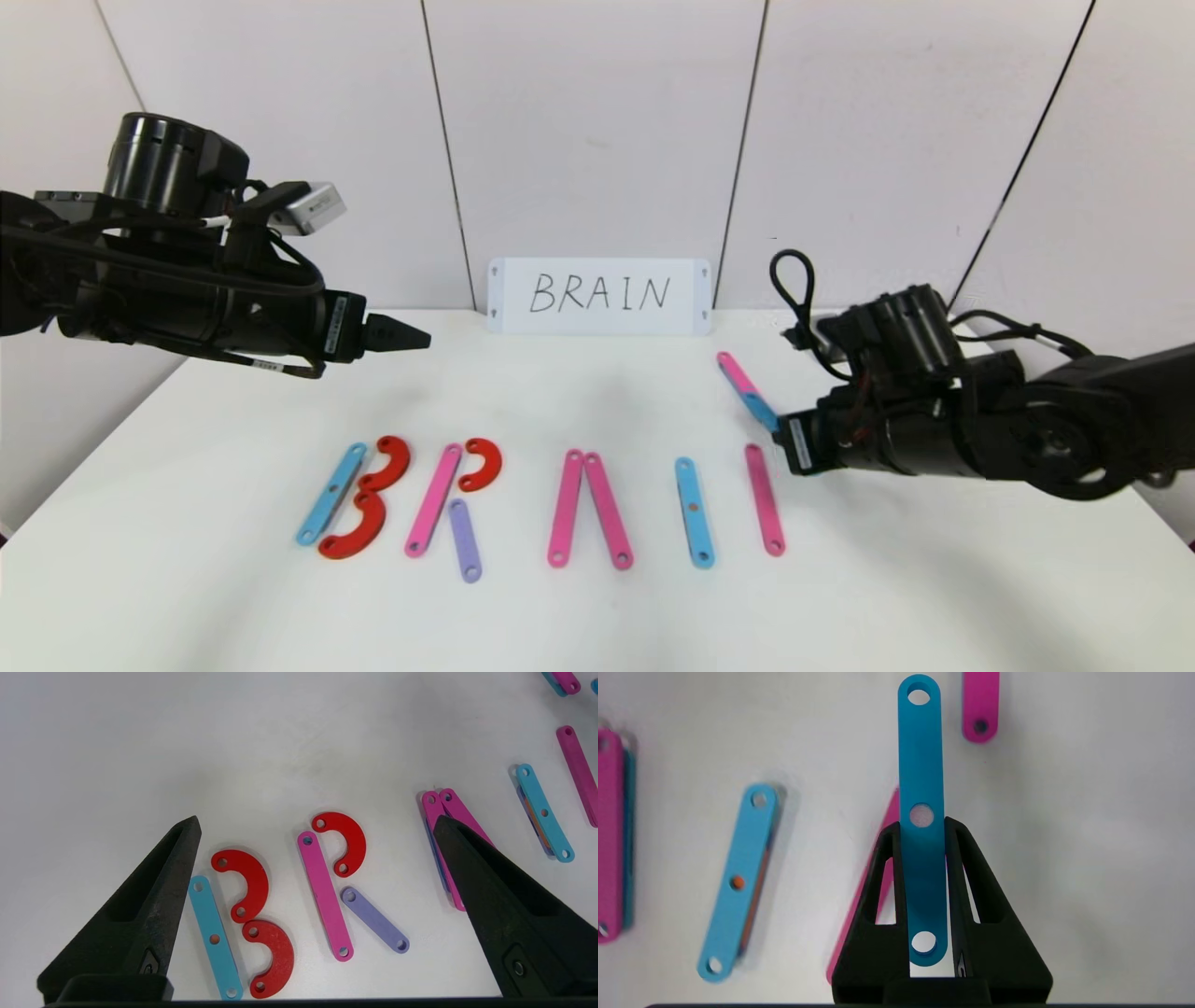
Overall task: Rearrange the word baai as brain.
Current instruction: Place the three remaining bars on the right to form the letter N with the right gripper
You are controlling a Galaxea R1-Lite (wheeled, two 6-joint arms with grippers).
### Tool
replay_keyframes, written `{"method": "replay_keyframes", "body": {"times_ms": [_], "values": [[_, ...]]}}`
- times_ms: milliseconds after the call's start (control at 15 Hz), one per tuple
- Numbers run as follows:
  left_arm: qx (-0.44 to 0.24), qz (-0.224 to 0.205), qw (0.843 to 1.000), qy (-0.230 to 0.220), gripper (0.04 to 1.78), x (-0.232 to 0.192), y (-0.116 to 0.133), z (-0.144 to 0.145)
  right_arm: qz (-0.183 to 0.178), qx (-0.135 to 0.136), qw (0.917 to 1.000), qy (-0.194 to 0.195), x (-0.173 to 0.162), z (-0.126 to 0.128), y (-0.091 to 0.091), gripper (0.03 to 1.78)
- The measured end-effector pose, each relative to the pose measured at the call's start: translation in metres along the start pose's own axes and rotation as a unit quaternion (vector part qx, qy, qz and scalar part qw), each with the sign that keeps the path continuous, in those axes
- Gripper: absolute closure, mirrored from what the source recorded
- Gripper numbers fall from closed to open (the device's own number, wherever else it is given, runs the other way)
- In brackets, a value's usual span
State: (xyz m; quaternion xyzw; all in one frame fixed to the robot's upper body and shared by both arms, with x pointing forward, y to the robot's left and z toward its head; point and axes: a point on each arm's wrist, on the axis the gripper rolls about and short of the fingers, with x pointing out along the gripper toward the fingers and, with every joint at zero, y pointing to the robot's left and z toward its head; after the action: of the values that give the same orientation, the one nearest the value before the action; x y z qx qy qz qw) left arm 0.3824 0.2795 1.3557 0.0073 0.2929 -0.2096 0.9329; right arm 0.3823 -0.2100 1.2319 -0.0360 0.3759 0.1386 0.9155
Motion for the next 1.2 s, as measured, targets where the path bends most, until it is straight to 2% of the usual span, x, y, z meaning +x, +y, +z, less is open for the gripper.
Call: {"method": "replay_keyframes", "body": {"times_ms": [267, 533, 800, 1200], "values": [[0.000, 0.000, 1.000, -0.001, 0.08, -0.001, 0.000, 0.000, -0.002, -0.024, 0.9996, -0.014, -0.005, -0.034, -0.017, 1.54], [0.000, 0.000, 1.000, -0.001, 0.08, -0.002, 0.000, 0.000, 0.005, -0.037, 0.9993, -0.002, -0.003, -0.044, -0.033, 1.54], [0.000, 0.000, 1.000, -0.002, 0.08, -0.002, 0.000, 0.000, 0.011, -0.038, 0.9992, 0.012, 0.005, -0.049, -0.034, 1.54], [0.000, 0.000, 1.000, -0.002, 0.08, -0.002, 0.000, 0.000, 0.024, -0.047, 0.9986, 0.008, 0.018, -0.052, -0.027, 1.54]]}}
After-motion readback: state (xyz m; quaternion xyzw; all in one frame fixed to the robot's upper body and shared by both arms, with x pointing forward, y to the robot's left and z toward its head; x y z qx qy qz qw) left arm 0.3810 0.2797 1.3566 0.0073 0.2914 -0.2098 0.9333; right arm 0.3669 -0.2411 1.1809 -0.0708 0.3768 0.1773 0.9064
